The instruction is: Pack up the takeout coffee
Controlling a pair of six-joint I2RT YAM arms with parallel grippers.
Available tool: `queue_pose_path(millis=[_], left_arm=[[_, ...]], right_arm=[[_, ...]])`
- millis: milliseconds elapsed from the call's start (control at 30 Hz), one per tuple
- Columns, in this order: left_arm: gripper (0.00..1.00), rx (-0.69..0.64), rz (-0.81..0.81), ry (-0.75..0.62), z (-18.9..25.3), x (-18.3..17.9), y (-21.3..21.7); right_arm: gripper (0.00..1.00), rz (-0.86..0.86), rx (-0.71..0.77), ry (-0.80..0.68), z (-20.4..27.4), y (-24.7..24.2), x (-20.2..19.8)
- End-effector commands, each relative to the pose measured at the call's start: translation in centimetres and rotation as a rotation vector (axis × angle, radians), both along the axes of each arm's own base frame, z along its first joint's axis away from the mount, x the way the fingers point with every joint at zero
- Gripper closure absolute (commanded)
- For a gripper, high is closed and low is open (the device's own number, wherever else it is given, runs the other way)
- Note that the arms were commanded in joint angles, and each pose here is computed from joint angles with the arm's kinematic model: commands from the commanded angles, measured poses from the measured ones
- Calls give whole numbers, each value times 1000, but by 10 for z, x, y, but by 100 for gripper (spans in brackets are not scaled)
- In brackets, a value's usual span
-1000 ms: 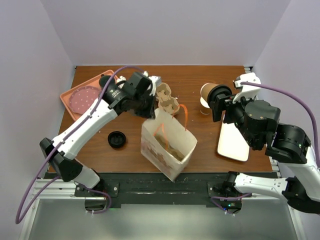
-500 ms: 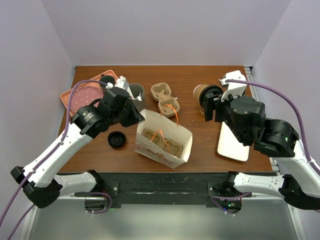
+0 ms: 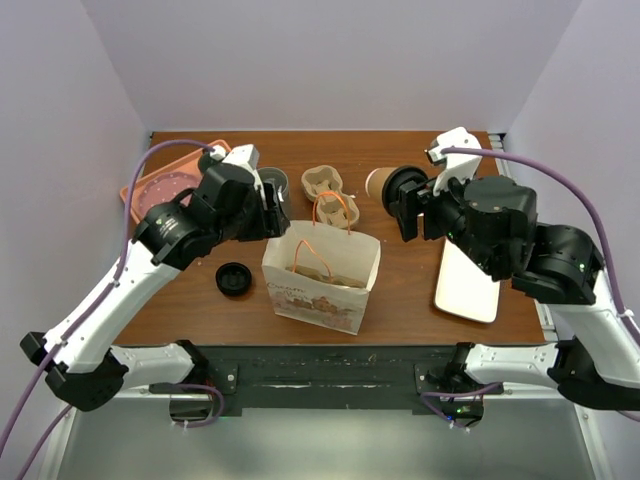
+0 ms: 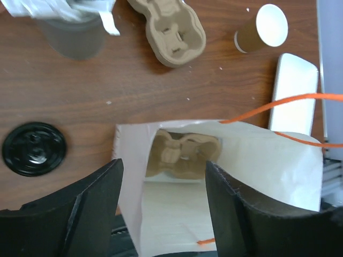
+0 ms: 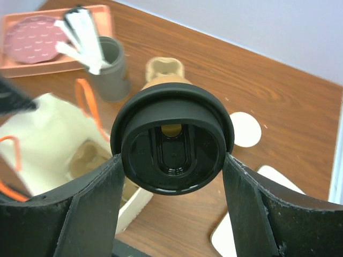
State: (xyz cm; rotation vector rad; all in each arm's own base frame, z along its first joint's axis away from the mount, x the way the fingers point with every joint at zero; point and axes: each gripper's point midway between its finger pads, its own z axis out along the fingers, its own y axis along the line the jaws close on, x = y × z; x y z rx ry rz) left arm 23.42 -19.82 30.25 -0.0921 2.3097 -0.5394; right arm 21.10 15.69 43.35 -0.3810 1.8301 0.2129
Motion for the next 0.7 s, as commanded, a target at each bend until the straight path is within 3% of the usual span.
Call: queue_pose_path(millis=[0, 200, 300, 667], left_arm=[[32, 203, -32, -76, 8, 17, 20], [39, 252, -108, -86, 3, 27, 8], [44, 232, -114, -39, -9, 27, 2], [49, 0, -161, 45, -32, -12, -16]], right_arm=[[84, 253, 28, -28, 26, 19, -28], [85, 630, 55, 47, 21, 59, -78], [87, 726, 50, 137, 6, 81, -88], [91, 579, -146, 304, -43, 103, -47]])
